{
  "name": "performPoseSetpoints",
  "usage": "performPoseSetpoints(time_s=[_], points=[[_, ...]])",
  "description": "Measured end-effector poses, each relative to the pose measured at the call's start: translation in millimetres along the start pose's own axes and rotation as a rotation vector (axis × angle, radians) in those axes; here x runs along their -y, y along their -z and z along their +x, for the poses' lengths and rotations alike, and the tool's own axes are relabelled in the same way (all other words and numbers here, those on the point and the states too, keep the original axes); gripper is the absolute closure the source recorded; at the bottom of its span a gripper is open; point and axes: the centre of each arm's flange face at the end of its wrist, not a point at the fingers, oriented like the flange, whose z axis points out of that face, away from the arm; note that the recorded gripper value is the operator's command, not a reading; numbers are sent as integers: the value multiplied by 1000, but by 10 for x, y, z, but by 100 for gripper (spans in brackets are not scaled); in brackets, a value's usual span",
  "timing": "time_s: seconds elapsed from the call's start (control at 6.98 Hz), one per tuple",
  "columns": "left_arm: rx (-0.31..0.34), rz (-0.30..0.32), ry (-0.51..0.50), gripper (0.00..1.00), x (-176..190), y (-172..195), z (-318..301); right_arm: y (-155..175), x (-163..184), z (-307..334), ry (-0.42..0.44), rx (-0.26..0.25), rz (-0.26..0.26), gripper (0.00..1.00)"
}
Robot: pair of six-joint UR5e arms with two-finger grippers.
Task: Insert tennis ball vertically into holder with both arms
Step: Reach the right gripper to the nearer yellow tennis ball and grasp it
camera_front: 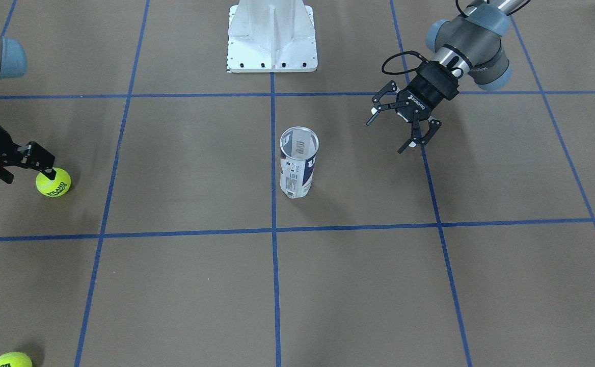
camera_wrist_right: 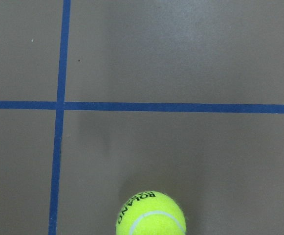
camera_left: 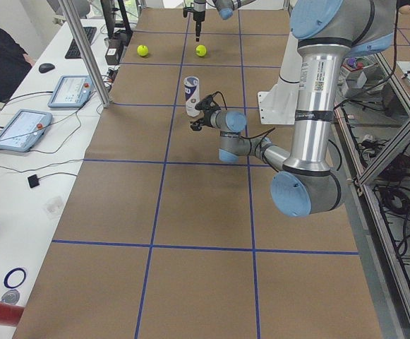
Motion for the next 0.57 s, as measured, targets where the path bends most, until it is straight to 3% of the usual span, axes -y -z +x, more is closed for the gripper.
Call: performPoseSetpoints(time_s=[0.57], points=[[8,-10,-4,1,-34,-20,-27,-316,34,-36,24,-31,-35,1]])
